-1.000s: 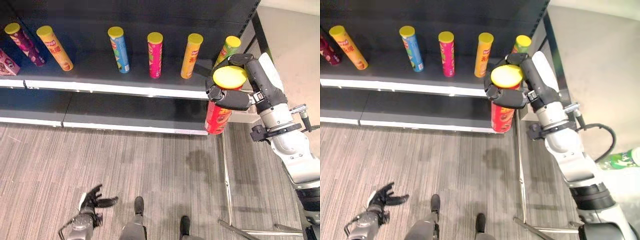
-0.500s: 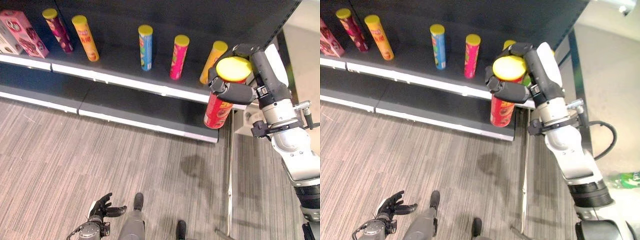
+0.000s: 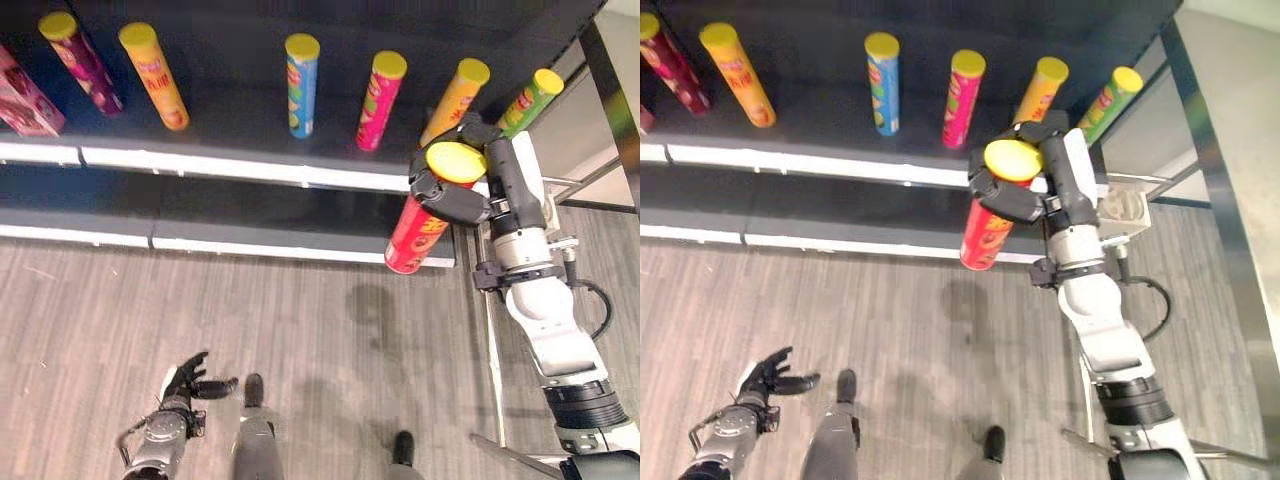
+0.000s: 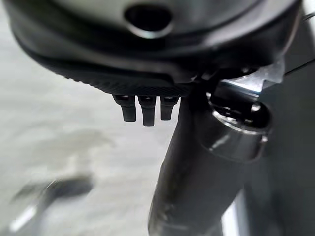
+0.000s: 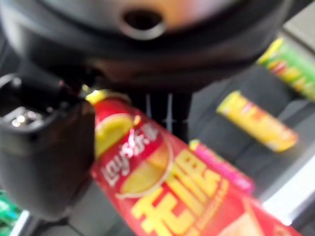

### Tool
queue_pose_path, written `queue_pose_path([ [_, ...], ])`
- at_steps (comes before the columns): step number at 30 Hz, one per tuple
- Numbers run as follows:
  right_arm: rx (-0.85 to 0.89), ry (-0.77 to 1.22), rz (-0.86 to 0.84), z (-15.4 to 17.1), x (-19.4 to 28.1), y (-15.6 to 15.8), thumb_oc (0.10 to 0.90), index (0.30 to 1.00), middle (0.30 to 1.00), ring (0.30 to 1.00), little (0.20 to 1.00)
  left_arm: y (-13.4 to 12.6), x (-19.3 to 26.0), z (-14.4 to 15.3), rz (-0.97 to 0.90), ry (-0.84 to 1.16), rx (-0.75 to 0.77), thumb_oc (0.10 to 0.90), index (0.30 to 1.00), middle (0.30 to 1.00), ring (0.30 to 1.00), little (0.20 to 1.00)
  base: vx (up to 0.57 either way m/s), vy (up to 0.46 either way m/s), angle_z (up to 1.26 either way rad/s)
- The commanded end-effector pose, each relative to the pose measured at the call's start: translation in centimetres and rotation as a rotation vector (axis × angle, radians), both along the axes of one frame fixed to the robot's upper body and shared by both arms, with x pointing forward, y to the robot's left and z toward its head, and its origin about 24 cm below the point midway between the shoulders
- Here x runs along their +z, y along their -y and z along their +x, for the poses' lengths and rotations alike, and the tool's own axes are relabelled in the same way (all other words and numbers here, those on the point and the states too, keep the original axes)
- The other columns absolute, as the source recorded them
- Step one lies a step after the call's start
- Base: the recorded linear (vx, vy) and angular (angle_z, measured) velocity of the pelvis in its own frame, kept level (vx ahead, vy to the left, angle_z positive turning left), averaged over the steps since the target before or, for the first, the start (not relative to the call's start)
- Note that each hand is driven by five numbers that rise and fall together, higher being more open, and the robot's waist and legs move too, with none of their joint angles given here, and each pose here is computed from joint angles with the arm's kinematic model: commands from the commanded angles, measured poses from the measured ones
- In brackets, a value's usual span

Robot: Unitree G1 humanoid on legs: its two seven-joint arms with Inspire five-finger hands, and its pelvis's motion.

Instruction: Put the goods on the table back onto the shelves and tidy them up.

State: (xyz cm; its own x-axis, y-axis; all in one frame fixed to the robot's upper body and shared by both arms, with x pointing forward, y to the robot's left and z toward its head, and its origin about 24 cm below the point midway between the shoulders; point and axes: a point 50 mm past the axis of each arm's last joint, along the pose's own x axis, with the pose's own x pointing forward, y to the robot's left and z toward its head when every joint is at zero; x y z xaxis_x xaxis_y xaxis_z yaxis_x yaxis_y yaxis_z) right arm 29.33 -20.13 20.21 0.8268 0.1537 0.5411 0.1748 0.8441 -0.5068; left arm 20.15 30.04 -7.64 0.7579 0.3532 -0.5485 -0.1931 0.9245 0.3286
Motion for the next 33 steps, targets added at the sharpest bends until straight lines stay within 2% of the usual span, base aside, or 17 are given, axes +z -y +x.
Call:
queue_pose_path([
  [1,0.021,0.355,-0.022,-2.3,8.0,1.4,0.4,0.3,0.3,0.3,0.3,-1.5,-1.6,-3.8,0.046,-0.134,0.024,0.8,0.9,0.9,0.9,0.9,0.06,0.434,0.0],
  [4,-0.006,0.308,0.004,-1.5,6.6,1.8,0.4,0.3,0.3,0.3,0.3,-1.5,-2.6,-5.3,0.064,-0.197,0.06,0.8,0.9,0.9,0.9,0.9,0.03,0.176,-0.23],
  [7,0.027,0.35,-0.061,-2.2,8.2,1.1,0.4,0.3,0.3,0.3,0.3,-0.4,-2.9,-5.0,0.014,-0.18,0.045,0.8,0.9,0.9,0.9,0.9,0.19,0.089,0.19],
  [10,0.038,0.353,-0.071,-2.4,8.3,1.1,0.4,0.3,0.3,0.3,0.3,2.4,-3.8,-5.0,-0.065,-0.167,-0.013,0.8,0.9,0.9,0.9,0.9,0.15,0.068,0.13],
  [14,0.022,0.334,-0.078,-2.3,8.2,1.6,0.4,0.3,0.3,0.3,0.3,3.8,-4.1,-4.5,-0.084,-0.173,-0.072,0.8,0.9,0.9,0.9,0.9,0.07,0.112,0.18],
  [24,-0.057,0.315,-0.047,-2.5,7.2,3.4,0.4,0.3,0.3,0.3,0.3,3.6,-3.6,-3.3,-0.035,-0.153,-0.091,0.8,0.9,0.9,0.9,0.9,0.15,0.307,0.22],
  [29,-0.017,0.307,-0.053,-2.2,6.8,2.2,0.4,0.3,0.3,0.3,0.3,3.3,-3.1,-2.8,0.01,-0.143,-0.136,0.8,0.9,0.9,0.9,0.9,0.13,0.621,-0.6],
  [31,0.037,0.29,-0.025,-1.4,6.3,0.4,0.4,0.3,0.3,0.3,0.3,1.8,-2.0,-2.1,0.04,-0.111,-0.117,0.8,0.9,0.9,0.9,0.9,0.06,0.696,-0.55],
  [33,0.042,0.287,-0.013,-1.4,6.2,0.3,0.4,0.3,0.3,0.3,0.3,1.1,-1.9,-2.5,0.053,-0.118,-0.102,0.8,0.9,0.9,0.9,0.9,0.07,0.388,-0.53],
])
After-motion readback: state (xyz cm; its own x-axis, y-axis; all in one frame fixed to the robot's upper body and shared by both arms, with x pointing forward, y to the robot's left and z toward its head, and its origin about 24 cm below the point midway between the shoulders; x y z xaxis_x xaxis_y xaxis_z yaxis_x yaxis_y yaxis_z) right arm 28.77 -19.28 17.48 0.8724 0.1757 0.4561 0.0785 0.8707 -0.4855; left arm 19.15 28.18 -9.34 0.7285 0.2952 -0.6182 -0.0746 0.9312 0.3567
